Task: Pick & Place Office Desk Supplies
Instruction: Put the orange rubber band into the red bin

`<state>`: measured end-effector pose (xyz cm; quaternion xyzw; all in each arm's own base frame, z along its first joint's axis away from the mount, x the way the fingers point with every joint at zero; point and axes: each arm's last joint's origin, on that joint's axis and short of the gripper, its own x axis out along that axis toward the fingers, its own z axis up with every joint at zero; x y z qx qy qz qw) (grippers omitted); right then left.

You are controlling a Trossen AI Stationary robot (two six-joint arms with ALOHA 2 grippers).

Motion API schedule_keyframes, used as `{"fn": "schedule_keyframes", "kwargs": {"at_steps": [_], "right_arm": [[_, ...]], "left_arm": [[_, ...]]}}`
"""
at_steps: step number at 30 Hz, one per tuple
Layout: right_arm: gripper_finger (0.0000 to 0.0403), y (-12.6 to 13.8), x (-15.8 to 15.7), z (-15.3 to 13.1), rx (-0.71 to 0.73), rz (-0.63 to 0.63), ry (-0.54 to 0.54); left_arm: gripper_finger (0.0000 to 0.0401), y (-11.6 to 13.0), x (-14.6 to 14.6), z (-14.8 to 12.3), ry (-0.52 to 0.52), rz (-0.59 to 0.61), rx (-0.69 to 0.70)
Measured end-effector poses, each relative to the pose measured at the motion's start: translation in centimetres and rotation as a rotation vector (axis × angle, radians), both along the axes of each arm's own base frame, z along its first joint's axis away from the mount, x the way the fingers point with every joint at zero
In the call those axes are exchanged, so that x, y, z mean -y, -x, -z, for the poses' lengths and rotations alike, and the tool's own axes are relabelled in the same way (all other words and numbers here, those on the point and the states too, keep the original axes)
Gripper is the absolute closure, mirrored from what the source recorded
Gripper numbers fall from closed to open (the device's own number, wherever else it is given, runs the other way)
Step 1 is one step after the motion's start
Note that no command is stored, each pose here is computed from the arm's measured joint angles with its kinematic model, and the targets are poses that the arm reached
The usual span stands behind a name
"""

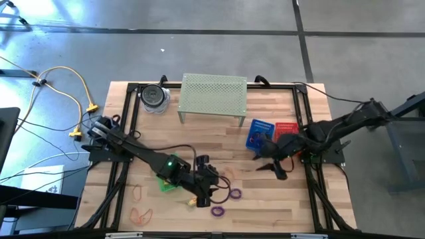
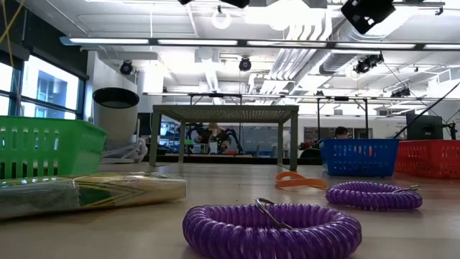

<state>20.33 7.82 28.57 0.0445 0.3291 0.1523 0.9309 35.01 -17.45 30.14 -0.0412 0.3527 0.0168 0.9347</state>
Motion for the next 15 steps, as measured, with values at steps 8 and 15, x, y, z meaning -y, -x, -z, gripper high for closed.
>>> {"fn": "schedule_keyframes", "kwargs": {"at_steps": [8,15], "right_arm": [[0.0216,-1.9,-3.3,3.2,-0.081,-0.069,0.098],[0.0216,-3.7,-4.9,5.5,-0.100,-0.076,0.126]], "left_arm": [[0.0187,0.7,1.4,0.0,0.012,0.029,0.001],[0.0187,1.1,2.1,0.0,0.012,0.048,0.002]]}}
